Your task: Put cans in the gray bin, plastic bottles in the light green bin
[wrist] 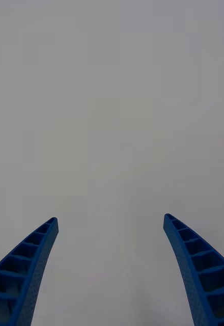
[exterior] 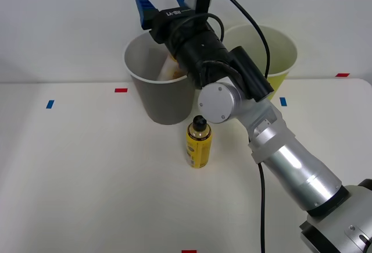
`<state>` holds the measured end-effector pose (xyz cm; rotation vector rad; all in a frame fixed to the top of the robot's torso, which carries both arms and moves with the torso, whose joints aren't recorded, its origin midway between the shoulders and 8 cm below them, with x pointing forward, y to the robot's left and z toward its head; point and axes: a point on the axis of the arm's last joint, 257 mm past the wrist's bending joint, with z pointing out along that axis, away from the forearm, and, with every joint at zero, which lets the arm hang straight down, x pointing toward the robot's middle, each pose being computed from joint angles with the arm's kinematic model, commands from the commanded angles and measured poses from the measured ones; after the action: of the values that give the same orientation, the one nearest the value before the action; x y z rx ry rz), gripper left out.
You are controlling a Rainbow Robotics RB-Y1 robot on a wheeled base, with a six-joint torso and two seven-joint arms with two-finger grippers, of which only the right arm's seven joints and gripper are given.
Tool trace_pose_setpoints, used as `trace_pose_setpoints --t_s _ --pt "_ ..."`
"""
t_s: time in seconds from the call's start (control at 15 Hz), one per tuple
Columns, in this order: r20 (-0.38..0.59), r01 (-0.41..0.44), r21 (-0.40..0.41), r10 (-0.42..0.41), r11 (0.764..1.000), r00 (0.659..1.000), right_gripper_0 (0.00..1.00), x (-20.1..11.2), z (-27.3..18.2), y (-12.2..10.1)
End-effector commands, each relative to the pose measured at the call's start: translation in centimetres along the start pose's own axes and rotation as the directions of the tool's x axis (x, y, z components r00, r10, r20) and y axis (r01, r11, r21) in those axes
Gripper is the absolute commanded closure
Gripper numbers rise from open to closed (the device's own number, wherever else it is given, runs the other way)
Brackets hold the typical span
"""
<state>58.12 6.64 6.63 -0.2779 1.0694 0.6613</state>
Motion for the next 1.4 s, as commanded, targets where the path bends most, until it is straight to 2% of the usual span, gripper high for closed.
trace_pose_setpoints --t_s 0.07,0.33,0.6,0.73,1.07,1.27,1.4 --pt "0.0 0.0 0.001 0.0 1.0 1.0 0.32 0.0 0.0 -0.2" --pt "0.025 0.034 -0.004 -0.033 0.999 0.999 0.32 -1.6 -1.0 -1.0" --pt "0.065 0.015 -0.014 -0.014 1.0 0.998 0.32 -4.3 -6.7 -1.8" --pt "0.09 -0.022 0.032 0.019 0.999 0.996 0.32 -4.6 -10.5 -2.9" --pt "0.165 -0.022 0.195 -0.01 0.981 0.986 0.31 -5.6 -19.9 -5.8" --pt "0.149 0.014 0.242 -0.051 0.97 0.988 0.32 -6.2 -24.9 -6.2" --pt "0.095 0.063 0.275 -0.092 0.959 0.991 0.32 -5.6 -28.6 -6.8"
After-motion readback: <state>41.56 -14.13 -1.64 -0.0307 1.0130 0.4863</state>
